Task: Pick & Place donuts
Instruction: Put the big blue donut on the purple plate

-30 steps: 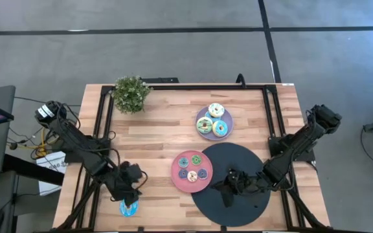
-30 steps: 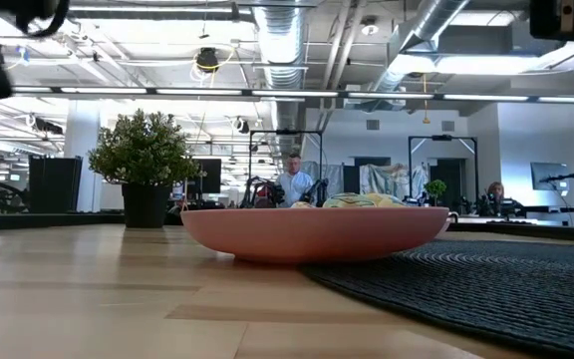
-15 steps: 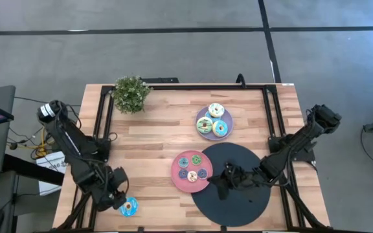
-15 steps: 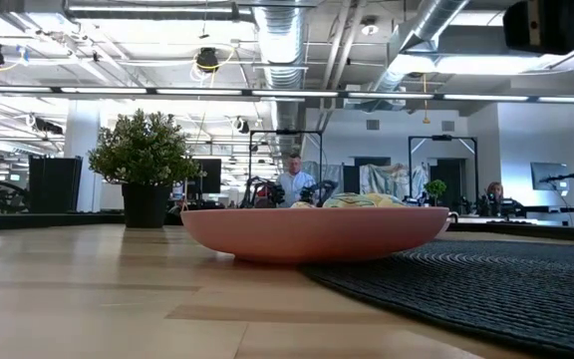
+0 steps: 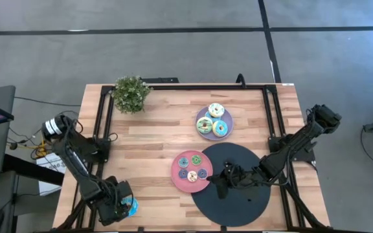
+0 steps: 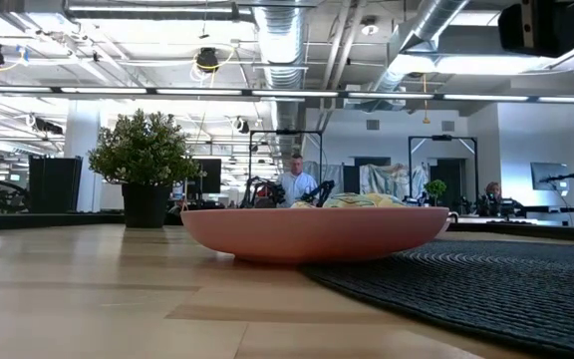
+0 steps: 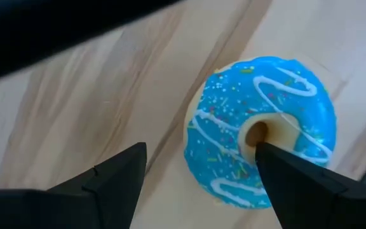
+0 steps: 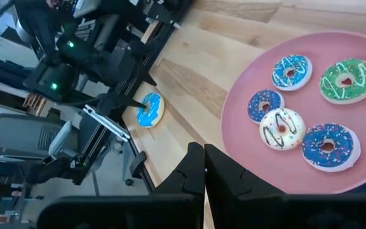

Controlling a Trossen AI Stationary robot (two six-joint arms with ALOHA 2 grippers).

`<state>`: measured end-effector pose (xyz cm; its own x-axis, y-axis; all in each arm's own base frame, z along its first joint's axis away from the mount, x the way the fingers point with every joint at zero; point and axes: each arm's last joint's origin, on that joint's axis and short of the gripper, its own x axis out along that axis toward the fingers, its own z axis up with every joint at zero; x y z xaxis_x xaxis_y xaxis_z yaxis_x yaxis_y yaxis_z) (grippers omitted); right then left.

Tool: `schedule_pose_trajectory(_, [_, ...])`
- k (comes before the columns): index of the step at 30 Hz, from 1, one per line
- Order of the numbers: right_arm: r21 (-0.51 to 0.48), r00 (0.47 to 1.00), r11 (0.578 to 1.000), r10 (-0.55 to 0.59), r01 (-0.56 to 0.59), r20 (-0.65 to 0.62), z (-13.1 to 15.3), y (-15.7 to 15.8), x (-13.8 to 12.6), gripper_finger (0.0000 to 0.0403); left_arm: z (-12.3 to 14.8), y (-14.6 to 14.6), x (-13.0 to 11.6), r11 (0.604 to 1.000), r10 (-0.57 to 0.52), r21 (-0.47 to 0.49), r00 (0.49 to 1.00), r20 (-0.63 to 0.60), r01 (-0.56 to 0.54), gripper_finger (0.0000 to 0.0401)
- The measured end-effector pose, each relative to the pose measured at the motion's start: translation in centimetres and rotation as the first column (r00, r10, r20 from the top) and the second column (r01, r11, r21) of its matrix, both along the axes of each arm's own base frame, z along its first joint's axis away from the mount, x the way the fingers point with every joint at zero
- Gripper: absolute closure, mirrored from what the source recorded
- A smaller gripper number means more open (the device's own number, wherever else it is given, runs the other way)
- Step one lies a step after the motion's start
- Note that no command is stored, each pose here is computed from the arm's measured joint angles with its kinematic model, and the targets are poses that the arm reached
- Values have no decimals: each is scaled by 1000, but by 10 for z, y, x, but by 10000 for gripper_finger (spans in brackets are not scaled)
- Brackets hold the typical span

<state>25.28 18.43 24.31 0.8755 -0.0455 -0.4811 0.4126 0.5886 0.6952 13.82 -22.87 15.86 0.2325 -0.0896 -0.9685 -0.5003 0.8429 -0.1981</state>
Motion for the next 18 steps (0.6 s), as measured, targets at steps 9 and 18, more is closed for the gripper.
schedule_pose_trajectory(9, [-63, 998, 996, 59, -59, -13, 0, 2, -2, 403, -4, -6, 3, 999, 22, -49, 1000, 0, -22, 146])
schedule_pose_trajectory(18, [-112, 938, 932, 335, -344, -94, -2, 14, -10, 403, -3, -7, 6, 968, 215, -125, 976, -31, -217, 265])
